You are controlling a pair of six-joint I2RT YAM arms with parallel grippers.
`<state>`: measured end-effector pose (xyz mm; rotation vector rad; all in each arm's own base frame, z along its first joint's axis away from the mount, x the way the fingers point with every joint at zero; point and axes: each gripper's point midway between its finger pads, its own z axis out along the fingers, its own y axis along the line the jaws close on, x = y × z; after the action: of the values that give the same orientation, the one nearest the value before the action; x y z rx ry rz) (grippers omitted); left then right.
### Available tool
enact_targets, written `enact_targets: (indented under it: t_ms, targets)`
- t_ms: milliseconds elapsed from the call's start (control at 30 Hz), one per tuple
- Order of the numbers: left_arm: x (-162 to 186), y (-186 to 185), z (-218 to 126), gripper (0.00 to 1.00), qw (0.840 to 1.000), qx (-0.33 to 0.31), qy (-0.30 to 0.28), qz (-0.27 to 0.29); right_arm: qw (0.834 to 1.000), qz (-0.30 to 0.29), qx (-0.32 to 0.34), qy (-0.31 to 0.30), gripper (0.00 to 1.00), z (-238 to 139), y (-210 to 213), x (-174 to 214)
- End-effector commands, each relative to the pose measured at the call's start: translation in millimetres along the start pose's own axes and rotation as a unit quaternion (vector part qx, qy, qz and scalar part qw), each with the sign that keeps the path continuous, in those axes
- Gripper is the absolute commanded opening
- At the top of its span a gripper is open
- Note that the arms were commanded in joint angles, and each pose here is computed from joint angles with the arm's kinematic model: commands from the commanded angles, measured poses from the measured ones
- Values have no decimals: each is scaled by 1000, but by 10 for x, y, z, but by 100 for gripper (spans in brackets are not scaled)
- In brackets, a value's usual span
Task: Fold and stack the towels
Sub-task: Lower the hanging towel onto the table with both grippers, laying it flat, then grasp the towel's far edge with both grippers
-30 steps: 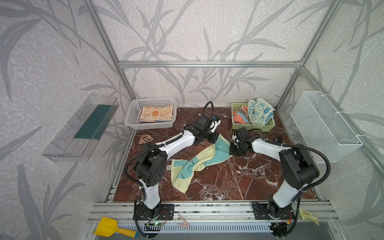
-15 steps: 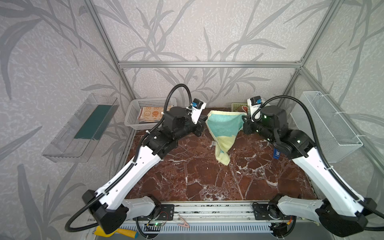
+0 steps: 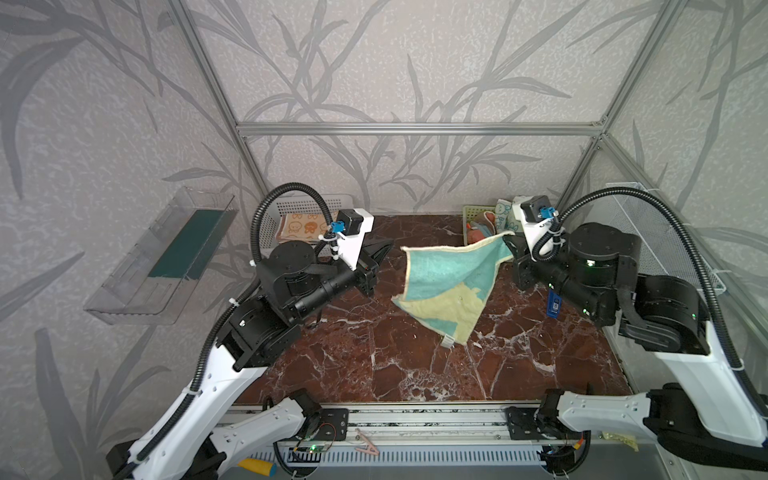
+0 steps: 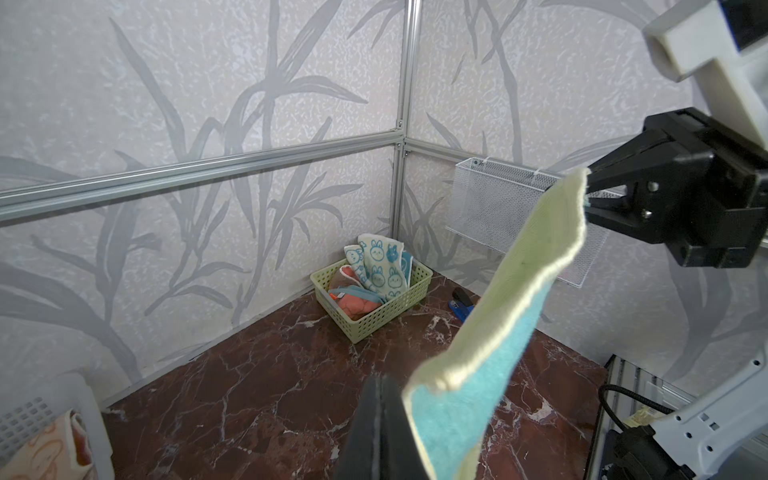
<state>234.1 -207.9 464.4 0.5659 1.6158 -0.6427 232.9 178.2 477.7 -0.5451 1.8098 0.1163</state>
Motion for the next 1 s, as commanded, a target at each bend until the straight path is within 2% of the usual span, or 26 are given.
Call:
enact_targets:
  t_ms: [0,133,267,367,467,600,700,800,967]
  targets:
    - [164,360,119,0,995,-68,47,-47,998,-38,45,27,0,267,-90,42]
    - [564,825,518,0,988,-91,81,-94,995,33,-9,93,0,1008,-187,346]
    - [1103,1092,1052,0,981,-69,115,-138,986,54,-35,156,0,1780,-173,851]
    - [1578,1174,1407,2,974,-53,145,-169,972,89,-70,208,0,2277,-102,1379]
    - [2031,1178,1664,13,966,-24,175,-191,948,141,-127,255,0,2667,43,1892]
    - [2489,1162,1860,34,952,-19,208,-223,910,193,-186,316,0,2984,219,2368]
    - [2720,965,1977,38,946,-6,224,-233,893,216,-197,342,0,3159,254,2618]
    - [2981,730,2080,42,944,13,244,-222,889,229,-190,349,0,3264,224,2787]
    - [3449,627,2218,46,926,12,274,-258,896,206,-140,367,0,3249,51,2968]
